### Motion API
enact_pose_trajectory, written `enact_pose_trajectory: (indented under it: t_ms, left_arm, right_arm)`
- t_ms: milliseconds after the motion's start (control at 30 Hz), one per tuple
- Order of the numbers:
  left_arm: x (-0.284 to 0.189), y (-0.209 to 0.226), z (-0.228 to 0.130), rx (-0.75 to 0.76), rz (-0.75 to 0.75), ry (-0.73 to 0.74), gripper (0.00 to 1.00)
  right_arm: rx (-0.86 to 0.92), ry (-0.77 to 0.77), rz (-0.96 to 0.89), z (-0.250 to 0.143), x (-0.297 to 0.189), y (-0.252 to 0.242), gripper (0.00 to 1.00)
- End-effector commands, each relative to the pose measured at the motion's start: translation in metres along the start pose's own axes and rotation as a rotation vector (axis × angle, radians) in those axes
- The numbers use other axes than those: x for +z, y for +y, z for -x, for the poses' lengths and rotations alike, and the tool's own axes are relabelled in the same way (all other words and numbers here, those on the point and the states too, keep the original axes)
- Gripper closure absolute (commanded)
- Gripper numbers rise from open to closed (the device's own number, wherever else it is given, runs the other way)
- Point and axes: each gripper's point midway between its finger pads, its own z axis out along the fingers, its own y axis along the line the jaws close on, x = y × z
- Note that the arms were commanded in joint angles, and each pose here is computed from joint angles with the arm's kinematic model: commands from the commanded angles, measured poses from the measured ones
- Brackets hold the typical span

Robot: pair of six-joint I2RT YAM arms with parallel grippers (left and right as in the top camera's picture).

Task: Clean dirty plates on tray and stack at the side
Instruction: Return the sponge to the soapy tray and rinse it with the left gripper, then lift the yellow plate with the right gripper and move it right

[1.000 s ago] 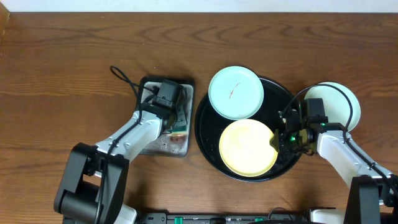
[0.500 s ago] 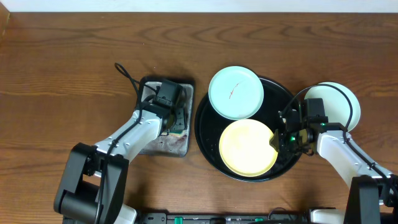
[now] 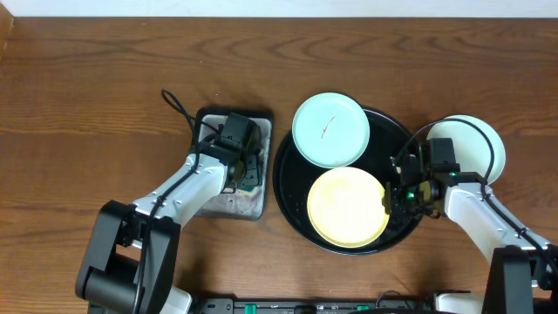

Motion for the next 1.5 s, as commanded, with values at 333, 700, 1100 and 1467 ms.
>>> enact_pose_trajectory:
  t_ms: [333, 700, 1100, 1467]
  left_arm:
    - [-0.001, 0.004, -0.003, -0.006, 0.011, 0.011, 0.22]
    - [-0.001, 0.004, -0.003, -0.006, 0.012, 0.012, 0.21]
    - [-0.001, 0.004, -0.003, -0.006, 0.012, 0.011, 0.21]
    - [-0.001, 0.004, -0.003, -0.006, 0.012, 0.011, 0.21]
  right_arm:
    - [-0.096, -0.176, 0.013, 0.037, -0.044, 0.021, 0.99]
    - [-0.152, -0.472, -0.474, 0.067, -0.119, -0.011, 0.99]
    - [-0.463, -0.656, -0.775, 0.069, -0.151, 0.051, 0.99]
    - [-0.804, -0.891, -0.925, 0.059, -0.185, 0.141, 0.99]
